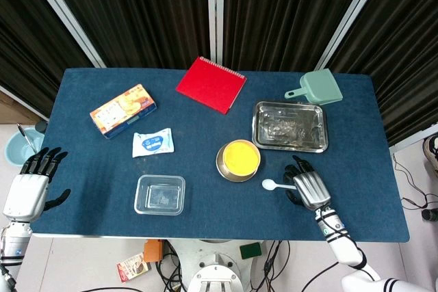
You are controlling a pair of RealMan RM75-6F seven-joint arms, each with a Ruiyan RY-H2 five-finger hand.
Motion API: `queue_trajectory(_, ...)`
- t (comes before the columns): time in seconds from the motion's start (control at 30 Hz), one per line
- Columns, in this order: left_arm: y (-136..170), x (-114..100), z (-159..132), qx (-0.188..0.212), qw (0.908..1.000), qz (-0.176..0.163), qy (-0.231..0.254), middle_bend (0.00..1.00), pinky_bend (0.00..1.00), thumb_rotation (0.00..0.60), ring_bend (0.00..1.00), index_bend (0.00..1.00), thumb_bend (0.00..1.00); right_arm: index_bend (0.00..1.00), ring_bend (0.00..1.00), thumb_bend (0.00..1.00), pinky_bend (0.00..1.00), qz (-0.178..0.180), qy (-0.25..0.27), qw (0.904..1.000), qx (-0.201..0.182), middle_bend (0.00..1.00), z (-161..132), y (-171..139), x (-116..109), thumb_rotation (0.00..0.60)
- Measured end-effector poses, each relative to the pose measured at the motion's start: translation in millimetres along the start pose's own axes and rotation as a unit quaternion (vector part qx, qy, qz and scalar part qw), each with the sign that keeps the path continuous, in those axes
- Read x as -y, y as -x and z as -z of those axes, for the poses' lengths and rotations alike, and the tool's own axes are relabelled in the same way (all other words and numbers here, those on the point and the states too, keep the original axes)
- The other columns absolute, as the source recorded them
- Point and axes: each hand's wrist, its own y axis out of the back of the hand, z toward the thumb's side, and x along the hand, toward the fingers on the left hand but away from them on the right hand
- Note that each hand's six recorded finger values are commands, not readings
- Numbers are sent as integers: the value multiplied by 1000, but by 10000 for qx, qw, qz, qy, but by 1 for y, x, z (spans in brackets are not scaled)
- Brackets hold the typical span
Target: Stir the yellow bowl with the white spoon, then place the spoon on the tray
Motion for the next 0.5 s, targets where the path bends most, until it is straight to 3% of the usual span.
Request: queue_trajectory(0.5,2,2,2,-30,10000,44,-15,120,153,600,59,158,182,519,53,437,170,-93,83,9999,4,274,-1,4,6,600)
